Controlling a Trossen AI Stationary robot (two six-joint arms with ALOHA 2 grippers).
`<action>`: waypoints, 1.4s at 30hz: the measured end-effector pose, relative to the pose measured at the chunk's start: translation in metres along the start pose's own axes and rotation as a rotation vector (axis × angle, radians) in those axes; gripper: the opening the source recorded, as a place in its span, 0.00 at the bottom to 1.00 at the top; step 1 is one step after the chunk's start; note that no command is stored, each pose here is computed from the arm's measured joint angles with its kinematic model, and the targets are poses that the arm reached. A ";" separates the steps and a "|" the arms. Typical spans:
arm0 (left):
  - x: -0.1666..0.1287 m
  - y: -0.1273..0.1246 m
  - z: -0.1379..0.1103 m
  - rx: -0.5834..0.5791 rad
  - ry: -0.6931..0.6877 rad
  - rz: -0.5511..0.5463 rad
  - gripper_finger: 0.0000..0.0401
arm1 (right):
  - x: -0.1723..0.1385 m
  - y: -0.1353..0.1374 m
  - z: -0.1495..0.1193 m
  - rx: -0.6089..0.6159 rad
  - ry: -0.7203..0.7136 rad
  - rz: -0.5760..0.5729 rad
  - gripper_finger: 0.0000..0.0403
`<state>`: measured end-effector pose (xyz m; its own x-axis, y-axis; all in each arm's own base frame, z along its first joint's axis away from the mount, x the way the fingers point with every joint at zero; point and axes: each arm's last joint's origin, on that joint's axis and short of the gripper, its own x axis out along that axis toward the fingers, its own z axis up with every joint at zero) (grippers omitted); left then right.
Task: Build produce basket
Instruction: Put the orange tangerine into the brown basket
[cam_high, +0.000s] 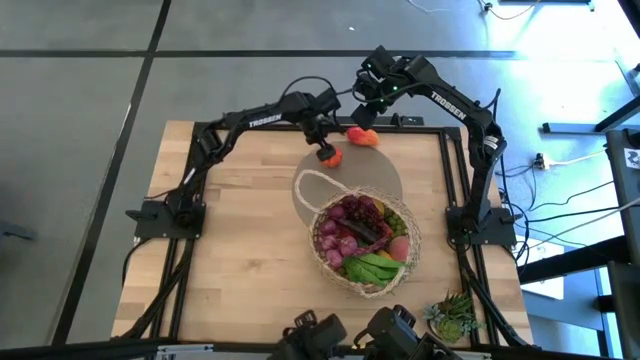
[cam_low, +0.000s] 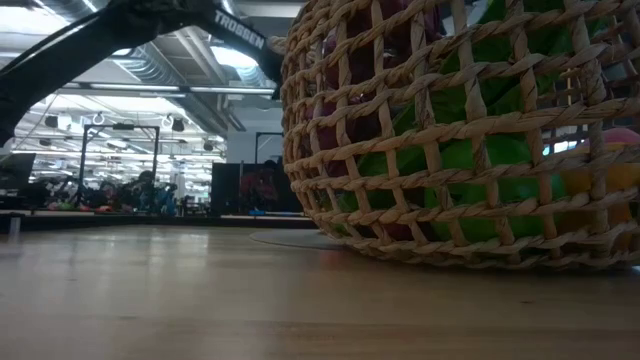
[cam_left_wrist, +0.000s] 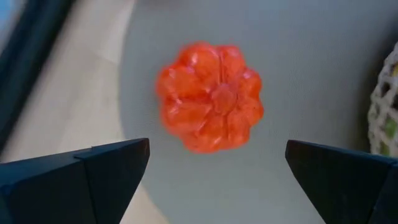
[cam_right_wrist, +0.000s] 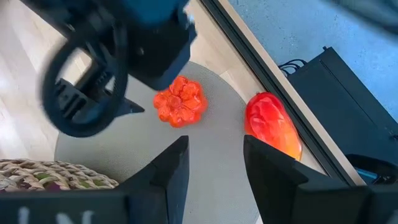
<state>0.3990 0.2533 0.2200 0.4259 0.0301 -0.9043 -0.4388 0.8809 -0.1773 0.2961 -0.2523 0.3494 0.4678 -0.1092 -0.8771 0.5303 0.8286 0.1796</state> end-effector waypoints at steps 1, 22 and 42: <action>0.005 0.001 -0.002 0.001 0.002 -0.004 0.91 | 0.000 0.000 0.000 -0.001 0.000 0.000 0.36; 0.046 -0.006 -0.010 0.186 -0.148 0.033 0.91 | 0.000 0.000 0.000 0.001 -0.001 0.000 0.36; 0.051 -0.006 -0.014 0.176 -0.105 0.008 0.76 | 0.000 0.000 0.000 -0.001 -0.001 0.000 0.36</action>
<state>0.4119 0.2432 0.1689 0.5072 0.0789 -0.8582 -0.3017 0.9490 -0.0911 0.2962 -0.2523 0.3495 0.4683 -0.1100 -0.8767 0.5299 0.8289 0.1790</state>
